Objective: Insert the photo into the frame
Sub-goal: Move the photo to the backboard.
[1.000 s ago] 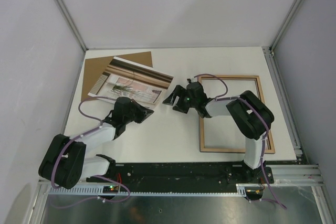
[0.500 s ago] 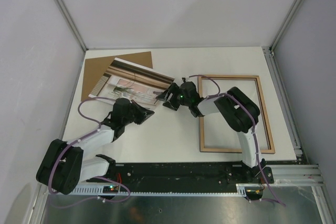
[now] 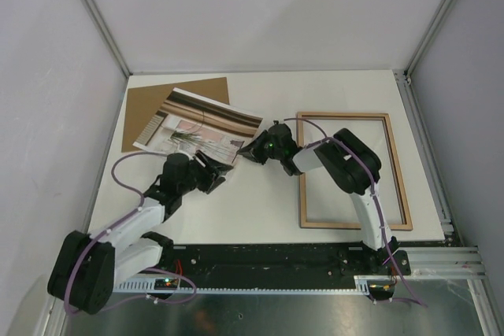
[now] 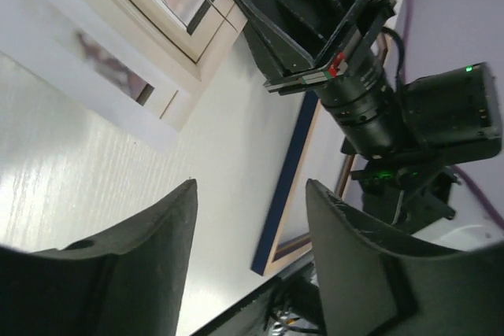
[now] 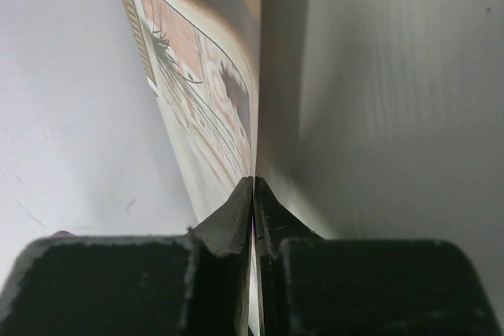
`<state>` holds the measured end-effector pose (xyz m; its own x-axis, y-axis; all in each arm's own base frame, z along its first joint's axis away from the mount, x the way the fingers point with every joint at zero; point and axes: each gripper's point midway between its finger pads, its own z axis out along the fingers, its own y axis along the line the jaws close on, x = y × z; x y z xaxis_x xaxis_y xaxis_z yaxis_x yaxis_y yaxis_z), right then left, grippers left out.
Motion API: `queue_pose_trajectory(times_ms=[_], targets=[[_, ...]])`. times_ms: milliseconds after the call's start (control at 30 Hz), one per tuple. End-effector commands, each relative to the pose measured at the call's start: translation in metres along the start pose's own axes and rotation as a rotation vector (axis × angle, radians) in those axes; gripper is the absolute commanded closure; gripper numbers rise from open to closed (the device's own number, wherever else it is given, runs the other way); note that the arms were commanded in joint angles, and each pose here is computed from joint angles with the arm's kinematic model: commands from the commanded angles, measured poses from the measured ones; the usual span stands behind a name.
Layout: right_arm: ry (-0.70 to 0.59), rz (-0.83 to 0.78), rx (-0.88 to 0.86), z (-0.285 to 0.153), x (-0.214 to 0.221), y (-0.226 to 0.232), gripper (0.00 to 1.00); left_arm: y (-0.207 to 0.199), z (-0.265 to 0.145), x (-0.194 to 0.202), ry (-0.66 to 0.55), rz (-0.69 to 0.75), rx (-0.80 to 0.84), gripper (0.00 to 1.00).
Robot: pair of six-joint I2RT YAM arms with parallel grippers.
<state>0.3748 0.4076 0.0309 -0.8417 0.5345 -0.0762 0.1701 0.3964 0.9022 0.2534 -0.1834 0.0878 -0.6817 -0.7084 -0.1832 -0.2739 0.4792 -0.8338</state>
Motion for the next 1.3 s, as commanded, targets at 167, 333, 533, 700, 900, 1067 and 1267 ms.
queue_pose_trajectory(times_ms=[167,333,533,700,900,1067,1267], targets=[[-0.035,0.094,-0.119,-0.015,-0.028,0.056,1.0,0.044,-0.032,-0.033,-0.157,-0.164,-0.071,0.28],[-0.052,0.101,-0.157,-0.032,-0.038,0.084,1.0,0.057,-0.035,-0.053,-0.224,-0.192,-0.102,0.17],[-0.025,0.103,-0.176,-0.046,-0.034,0.103,1.0,0.047,-0.027,-0.08,-0.269,-0.182,-0.028,0.11],[-0.016,0.078,-0.152,-0.056,-0.031,0.108,1.0,0.043,-0.018,-0.1,-0.306,-0.206,0.015,0.1],[0.007,0.062,-0.117,-0.061,-0.024,0.099,1.0,0.038,-0.014,-0.118,-0.337,-0.227,0.057,0.13],[0.01,0.064,-0.102,-0.061,-0.024,0.09,1.0,0.037,-0.014,-0.115,-0.315,-0.221,0.066,0.17],[0.008,0.065,-0.093,-0.06,-0.025,0.084,1.0,0.04,-0.02,-0.104,-0.309,-0.231,0.082,0.2]])
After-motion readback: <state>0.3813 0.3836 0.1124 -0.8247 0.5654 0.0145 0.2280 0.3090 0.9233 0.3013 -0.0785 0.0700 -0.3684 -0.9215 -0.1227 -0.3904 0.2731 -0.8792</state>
